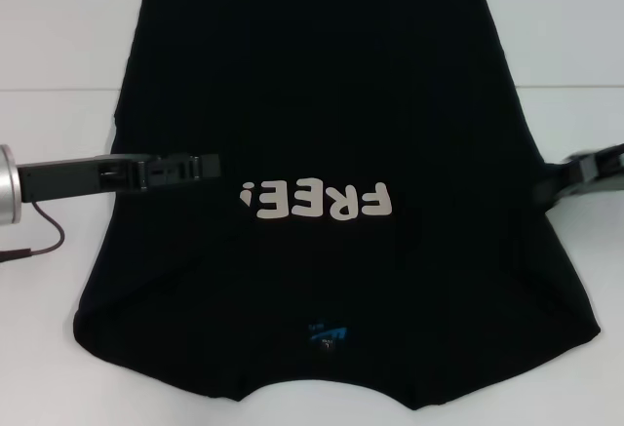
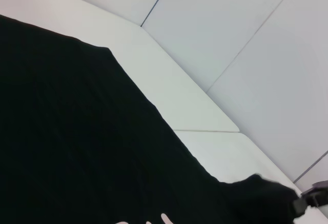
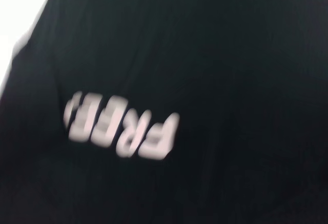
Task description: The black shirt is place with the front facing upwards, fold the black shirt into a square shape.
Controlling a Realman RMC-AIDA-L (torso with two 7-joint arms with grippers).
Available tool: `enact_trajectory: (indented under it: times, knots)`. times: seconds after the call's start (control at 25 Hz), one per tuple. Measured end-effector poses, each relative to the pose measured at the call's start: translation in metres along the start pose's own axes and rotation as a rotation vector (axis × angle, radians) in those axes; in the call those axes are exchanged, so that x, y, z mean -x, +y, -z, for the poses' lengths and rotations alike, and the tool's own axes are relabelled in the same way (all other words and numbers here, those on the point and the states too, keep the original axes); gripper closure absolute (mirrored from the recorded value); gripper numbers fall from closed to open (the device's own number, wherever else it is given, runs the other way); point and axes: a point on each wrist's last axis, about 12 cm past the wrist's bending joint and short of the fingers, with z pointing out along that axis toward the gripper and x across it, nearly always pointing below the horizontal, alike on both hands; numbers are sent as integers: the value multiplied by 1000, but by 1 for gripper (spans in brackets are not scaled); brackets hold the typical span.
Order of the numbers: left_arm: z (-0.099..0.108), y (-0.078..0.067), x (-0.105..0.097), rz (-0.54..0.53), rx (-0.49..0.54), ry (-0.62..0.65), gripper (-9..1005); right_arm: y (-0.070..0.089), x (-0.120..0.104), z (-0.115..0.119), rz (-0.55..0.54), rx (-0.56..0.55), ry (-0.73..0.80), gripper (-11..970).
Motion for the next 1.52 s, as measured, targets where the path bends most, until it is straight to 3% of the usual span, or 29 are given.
enact_trajectory:
  times: [0.16,0.32,0.44,0.72,0.92,0.96,1.04,1.24,1.52]
  knots:
    - [1,0,1,5,-6,-17,297,35,10,-34,213,-71,135,920]
    - [4,-1,-1,16,-17,-42,297,46,17,-40,239,-90,136,911]
    - [7,0,-2,22,-19,-55,296,39,21,-28,179,-65,63,844]
    - [17,4,-5,74,-5,-64,309,-2,21,22,-33,64,-289,572]
    - [50,16,-17,353,60,39,321,-10,14,43,-116,152,-295,380]
    - [67,19,-25,461,88,71,324,-10,14,46,-125,157,-288,348]
    - [76,21,-30,510,106,85,328,-9,15,50,-136,166,-281,283]
    - [93,27,-53,619,195,148,341,-9,17,50,-141,161,-291,277]
    - [88,36,-70,669,278,187,372,-10,17,47,-141,150,-295,278]
